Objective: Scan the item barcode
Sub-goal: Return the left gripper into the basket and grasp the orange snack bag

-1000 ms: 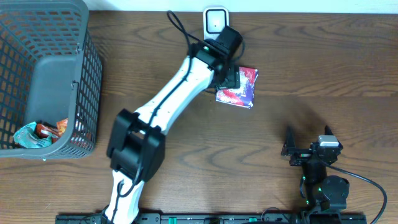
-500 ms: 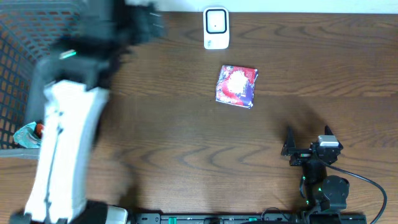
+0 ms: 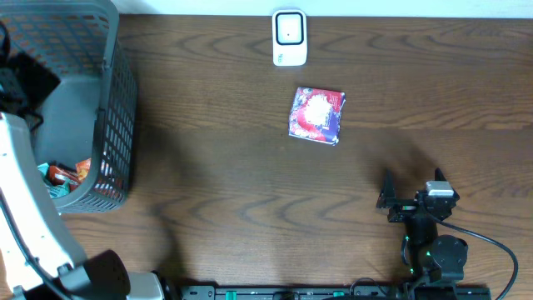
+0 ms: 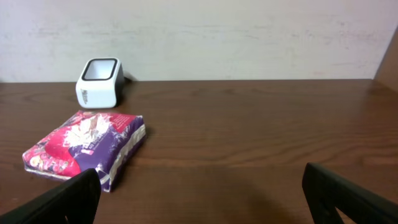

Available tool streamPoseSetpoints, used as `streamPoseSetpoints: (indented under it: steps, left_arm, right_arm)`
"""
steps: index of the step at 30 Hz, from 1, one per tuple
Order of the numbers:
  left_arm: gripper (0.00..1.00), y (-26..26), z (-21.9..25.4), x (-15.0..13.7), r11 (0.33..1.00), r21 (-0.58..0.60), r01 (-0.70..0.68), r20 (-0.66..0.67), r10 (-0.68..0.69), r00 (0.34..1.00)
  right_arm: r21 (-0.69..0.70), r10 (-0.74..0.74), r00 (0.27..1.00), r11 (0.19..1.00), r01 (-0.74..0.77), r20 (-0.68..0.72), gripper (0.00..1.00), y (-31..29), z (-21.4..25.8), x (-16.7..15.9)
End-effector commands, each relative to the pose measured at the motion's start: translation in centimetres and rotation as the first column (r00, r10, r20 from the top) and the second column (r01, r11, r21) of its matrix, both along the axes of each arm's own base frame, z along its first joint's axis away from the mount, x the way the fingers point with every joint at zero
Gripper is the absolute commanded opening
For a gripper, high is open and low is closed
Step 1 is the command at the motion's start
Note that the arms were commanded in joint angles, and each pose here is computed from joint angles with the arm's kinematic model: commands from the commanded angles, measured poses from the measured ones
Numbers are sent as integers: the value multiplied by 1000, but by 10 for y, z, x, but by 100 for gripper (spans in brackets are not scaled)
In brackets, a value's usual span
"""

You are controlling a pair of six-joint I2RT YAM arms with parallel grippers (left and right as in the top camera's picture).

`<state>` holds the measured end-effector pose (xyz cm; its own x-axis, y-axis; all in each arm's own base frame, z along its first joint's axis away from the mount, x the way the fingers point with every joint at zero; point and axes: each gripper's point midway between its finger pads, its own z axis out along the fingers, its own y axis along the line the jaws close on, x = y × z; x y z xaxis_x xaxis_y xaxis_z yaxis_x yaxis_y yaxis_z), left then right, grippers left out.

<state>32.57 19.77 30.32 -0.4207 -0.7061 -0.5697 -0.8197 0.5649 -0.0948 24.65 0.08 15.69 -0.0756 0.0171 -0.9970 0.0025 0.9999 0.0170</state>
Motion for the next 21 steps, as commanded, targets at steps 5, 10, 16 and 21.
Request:
streamPoseSetpoints:
  steps: [5, 10, 16, 21]
  left_arm:
    - [88, 3, -87, -18, 957, -167, -236, -183, 205, 961]
    - [98, -18, -128, -17, 899, -311, -307, -250, 235, 939]
    - [98, -20, -168, -16, 882, -336, -330, -332, 217, 918]
    - [98, -21, -194, -15, 872, -343, -350, -400, 202, 894]
  right_arm:
    - [14, -3, 1000, 1000, 3, 0, 99, -1, -1, 0]
    - [14, -3, 1000, 1000, 3, 0, 99, -1, -1, 0]
    - [14, -3, 1000, 1000, 3, 0, 99, -1, -1, 0]
    - [14, -3, 1000, 1000, 3, 0, 99, -1, -1, 0]
